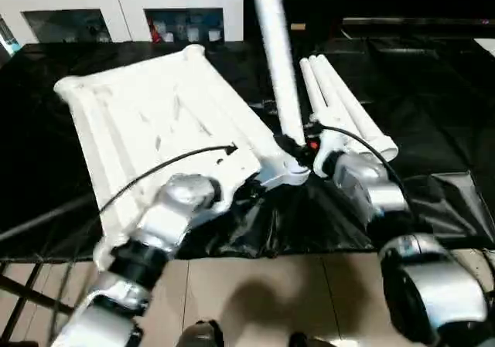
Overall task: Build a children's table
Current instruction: Insert table leg to table base
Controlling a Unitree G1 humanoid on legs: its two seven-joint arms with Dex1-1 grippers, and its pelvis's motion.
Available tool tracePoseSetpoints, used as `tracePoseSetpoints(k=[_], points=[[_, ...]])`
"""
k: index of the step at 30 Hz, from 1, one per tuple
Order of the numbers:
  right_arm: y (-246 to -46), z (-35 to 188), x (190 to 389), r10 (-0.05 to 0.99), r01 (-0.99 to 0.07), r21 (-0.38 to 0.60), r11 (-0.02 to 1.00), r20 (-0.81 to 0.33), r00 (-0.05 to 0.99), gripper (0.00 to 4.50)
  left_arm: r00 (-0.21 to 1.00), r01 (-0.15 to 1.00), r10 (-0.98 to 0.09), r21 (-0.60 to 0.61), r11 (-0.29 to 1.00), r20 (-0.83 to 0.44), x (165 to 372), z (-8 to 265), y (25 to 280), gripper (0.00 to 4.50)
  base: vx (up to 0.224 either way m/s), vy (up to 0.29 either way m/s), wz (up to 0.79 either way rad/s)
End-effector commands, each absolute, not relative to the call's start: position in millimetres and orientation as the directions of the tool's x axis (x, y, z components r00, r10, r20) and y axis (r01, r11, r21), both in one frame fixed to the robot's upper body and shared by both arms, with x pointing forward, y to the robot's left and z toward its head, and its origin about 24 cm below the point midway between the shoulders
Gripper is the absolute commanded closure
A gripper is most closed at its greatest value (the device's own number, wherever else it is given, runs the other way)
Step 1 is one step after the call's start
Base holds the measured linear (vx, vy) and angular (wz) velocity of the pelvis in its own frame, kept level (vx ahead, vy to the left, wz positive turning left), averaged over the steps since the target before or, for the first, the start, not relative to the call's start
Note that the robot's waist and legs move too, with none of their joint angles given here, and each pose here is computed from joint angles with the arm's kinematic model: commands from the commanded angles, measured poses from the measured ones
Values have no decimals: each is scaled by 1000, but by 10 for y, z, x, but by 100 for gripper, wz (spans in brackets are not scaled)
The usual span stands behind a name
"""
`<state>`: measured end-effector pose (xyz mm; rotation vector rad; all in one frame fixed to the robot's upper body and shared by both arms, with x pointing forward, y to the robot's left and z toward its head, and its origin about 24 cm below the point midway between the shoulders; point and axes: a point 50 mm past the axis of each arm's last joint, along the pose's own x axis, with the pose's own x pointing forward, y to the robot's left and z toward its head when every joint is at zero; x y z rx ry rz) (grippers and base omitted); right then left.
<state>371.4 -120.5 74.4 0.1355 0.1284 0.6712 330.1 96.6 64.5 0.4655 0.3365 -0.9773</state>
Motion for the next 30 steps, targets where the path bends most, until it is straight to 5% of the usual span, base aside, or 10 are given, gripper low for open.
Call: tracePoseSetpoints(k=[1,6,9,17,23,25,30], points=[[-1184,737,3678,652,-633,204,747,-41,757,261,567,824,-716,298,482,-407,3405,835,1001,450,0,0,0],[-1332,990,3668,655,-661,191,726,103,749,261,586,809,-709,337,482,-393,3525,891,1096,450,35,-24,0],[-1358,1040,3653,660,-672,185,717,131,740,261,595,802,-708,339,491,-382,3558,914,1113,395,19,-14,0],[-1425,1159,3550,687,-706,137,695,165,708,261,540,838,-791,273,473,-287,3605,1161,1175,355,-14,1,0],[-1412,1128,3461,693,-709,130,693,147,705,261,740,672,-655,222,706,-157,3898,1556,1193,353,-61,12,5],[-1375,1087,3433,700,-712,127,691,128,702,261,791,609,-606,215,764,-88,3991,1765,1069,353,-27,6,5],[-1339,977,3429,686,-687,119,716,61,725,261,631,747,-772,211,630,75,3845,2194,407,353,0,0,0]])
